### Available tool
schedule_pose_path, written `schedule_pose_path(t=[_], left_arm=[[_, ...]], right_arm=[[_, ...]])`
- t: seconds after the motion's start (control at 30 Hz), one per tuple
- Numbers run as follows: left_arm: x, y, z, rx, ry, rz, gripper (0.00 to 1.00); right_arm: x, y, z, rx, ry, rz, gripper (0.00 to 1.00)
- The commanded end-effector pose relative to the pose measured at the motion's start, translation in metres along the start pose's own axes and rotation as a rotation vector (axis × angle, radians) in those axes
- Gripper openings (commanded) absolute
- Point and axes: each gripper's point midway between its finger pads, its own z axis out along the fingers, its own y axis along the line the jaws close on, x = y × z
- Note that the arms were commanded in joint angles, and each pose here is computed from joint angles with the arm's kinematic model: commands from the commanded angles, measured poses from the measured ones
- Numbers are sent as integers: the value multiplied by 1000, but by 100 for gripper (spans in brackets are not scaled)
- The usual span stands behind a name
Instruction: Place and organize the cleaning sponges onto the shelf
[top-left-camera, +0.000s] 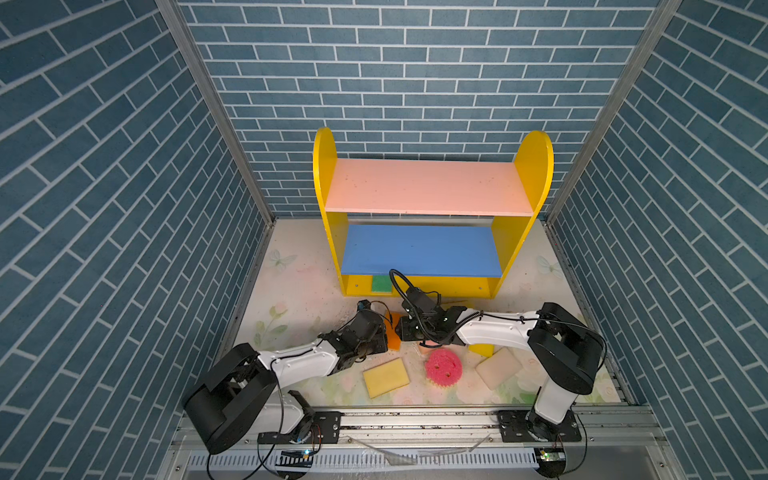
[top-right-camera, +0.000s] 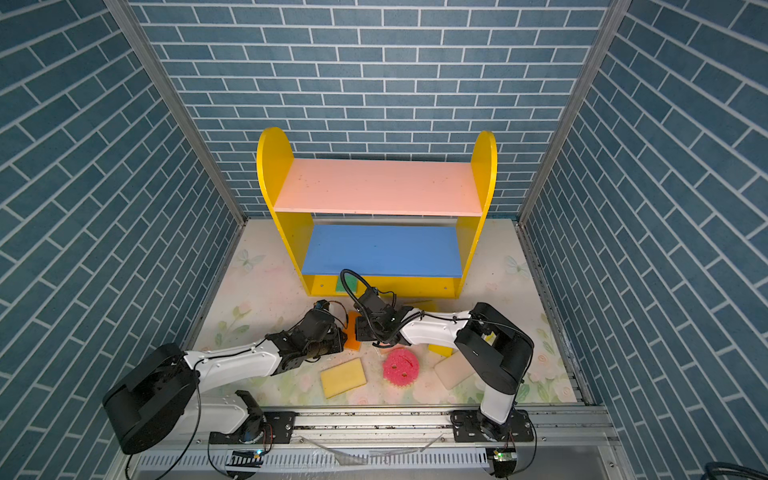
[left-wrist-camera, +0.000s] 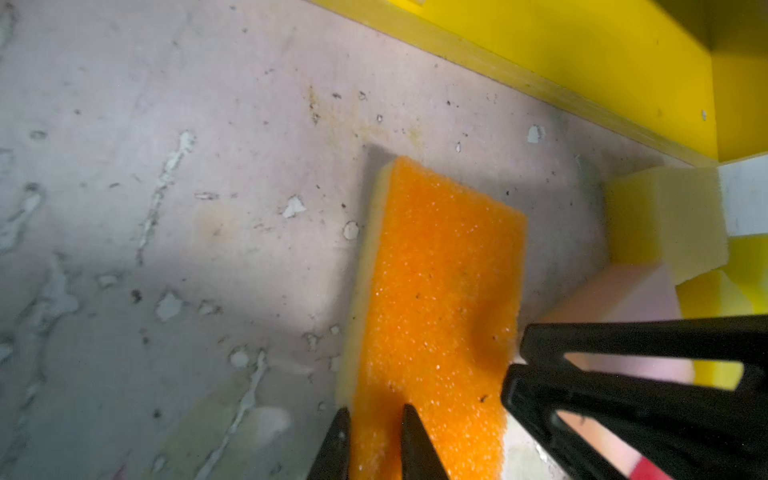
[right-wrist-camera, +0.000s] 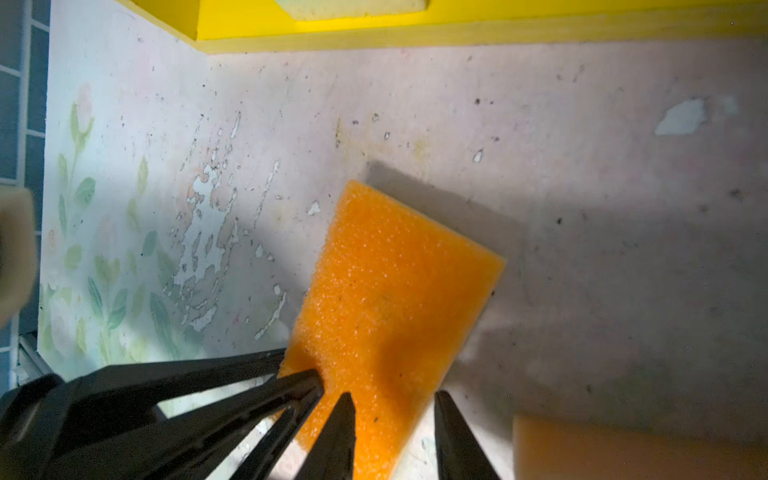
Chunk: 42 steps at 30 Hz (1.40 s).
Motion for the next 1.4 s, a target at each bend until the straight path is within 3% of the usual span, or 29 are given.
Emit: schedule_pose_path(t=[0.0, 0.2, 0.53, 0.77, 1.37], left_arm=[[4, 3, 7, -21, 33, 11, 14], [-6, -7, 6, -2, 11, 22, 13], [-32, -41, 10, 82, -34, 21, 12], [-53, -60, 1, 122, -97, 2, 13], [-75, -79, -6, 153, -153, 4, 13]], right_arm=[[-8, -9, -18, 23, -61, 24, 34], [-7, -27, -36, 88, -92, 14, 35], [-10, -29, -34, 90, -101, 27, 38], [-20, -37, -38, 23, -150, 126, 38], [-46, -36, -38, -37, -259, 171, 38]])
